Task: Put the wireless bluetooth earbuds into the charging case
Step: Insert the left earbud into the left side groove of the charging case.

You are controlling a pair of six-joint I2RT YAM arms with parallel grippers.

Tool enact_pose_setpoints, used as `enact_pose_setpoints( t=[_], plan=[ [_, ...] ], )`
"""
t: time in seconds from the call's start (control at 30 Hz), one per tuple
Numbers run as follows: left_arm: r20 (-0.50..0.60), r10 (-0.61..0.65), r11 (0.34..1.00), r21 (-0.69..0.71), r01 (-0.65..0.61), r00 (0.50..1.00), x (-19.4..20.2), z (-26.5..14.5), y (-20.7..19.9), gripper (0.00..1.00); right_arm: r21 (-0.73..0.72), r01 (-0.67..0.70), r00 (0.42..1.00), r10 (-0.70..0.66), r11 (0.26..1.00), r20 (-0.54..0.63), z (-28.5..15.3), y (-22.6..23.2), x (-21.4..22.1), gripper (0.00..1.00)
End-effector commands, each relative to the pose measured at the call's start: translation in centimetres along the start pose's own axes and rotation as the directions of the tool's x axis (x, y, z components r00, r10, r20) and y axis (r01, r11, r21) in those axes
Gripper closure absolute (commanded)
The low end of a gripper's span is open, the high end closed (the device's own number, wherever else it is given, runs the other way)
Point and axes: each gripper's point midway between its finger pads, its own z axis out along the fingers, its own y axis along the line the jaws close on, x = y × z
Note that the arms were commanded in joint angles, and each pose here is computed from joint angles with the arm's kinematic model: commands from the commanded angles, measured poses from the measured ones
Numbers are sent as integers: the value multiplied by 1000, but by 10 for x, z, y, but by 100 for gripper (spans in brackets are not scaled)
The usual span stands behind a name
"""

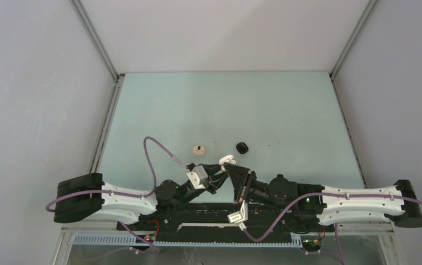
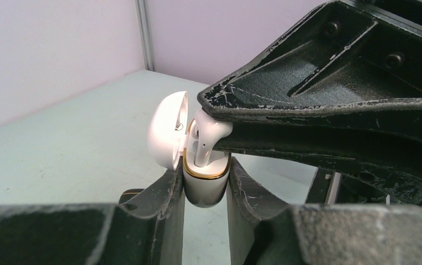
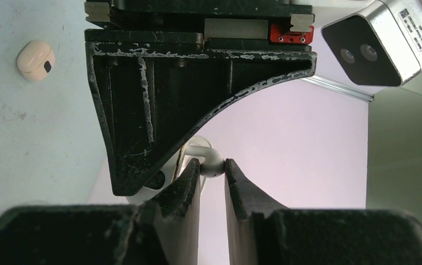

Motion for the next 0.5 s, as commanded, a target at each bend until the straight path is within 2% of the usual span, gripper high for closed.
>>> enact_pose_setpoints(
  t=[0.0,0.47],
  plan=[
    [109,-35,999,-16,37,993,-30,3,2,100,-102,37,998,-43,994,-50,-1,23,7,88],
    [98,-25,999,-18,27,995,-26,5,2,100,-216,26,999,-33,976,-31,-5,29,6,75]
  ],
)
